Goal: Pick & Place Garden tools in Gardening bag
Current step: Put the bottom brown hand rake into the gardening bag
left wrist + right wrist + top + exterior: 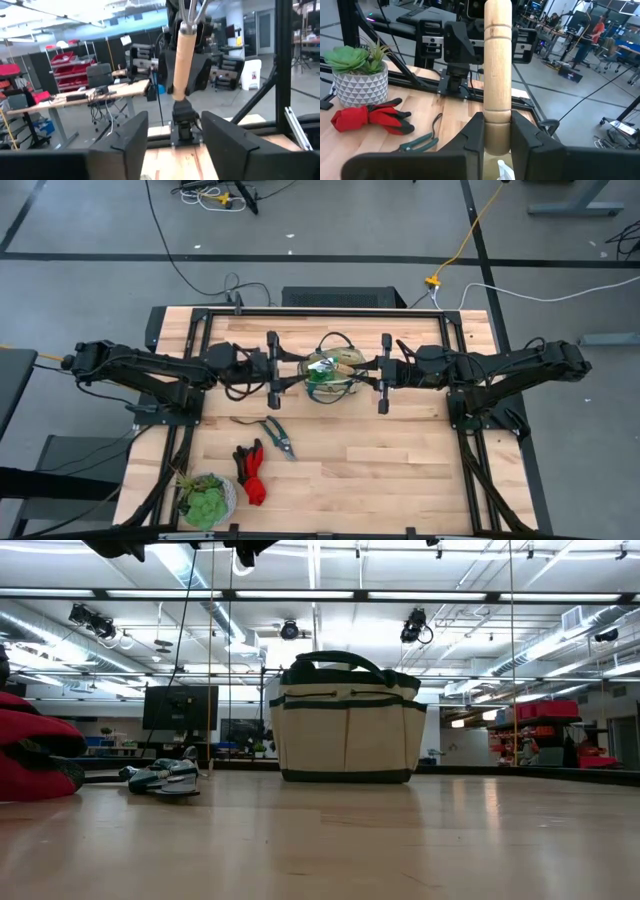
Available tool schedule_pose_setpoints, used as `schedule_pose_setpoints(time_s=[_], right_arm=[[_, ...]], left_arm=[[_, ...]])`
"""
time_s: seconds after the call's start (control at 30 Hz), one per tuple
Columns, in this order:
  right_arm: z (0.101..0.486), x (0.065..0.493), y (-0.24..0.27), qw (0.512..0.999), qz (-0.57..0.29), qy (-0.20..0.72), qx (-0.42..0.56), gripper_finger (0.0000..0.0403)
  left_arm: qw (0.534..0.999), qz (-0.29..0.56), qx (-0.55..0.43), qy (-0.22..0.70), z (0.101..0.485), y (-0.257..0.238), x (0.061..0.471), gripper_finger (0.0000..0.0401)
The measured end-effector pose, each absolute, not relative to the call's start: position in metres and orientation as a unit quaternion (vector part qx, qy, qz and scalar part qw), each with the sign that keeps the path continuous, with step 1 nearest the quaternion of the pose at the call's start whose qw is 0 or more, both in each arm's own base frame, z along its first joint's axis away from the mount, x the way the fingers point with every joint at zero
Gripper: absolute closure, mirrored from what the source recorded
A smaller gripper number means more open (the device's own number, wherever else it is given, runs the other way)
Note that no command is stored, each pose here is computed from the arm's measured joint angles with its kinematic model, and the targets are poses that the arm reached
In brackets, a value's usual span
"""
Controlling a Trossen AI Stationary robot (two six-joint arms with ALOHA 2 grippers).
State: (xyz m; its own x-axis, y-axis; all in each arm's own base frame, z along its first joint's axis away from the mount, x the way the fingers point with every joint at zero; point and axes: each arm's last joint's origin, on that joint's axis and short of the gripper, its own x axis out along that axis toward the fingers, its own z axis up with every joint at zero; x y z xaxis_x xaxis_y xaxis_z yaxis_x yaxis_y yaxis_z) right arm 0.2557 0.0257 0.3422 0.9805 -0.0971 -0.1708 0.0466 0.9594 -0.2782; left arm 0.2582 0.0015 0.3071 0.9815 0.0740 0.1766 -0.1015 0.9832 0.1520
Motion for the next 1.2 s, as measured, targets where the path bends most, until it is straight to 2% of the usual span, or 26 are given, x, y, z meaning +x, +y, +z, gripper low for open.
schedule_pose_setpoints(time_s=[0.13,0.27,0.47,0.83,1.2], right_arm=[[0.342,0.256,0.026,0.986,-0.036,0.092,-0.138,0.0351],[0.342,0.256,0.026,0.986,-0.036,0.092,-0.138,0.0351],[0.342,0.256,0.026,0.985,-0.036,0.092,-0.14,0.0351],[0.342,0.256,0.026,0.985,-0.036,0.093,-0.138,0.0351],[0.345,0.256,0.026,0.986,-0.037,0.077,-0.144,0.035]], left_arm=[[0.99,0.048,0.075,-0.111,0.312,0.002,0.257,0.0165],[0.989,0.049,0.071,-0.121,0.314,0.002,0.257,0.0148],[0.989,0.049,0.065,-0.127,0.322,0.002,0.264,0.015],[0.99,0.022,0.073,-0.117,0.336,0.0,0.305,0.0149],[0.991,0.023,0.075,-0.111,0.339,0.002,0.331,0.0149]])
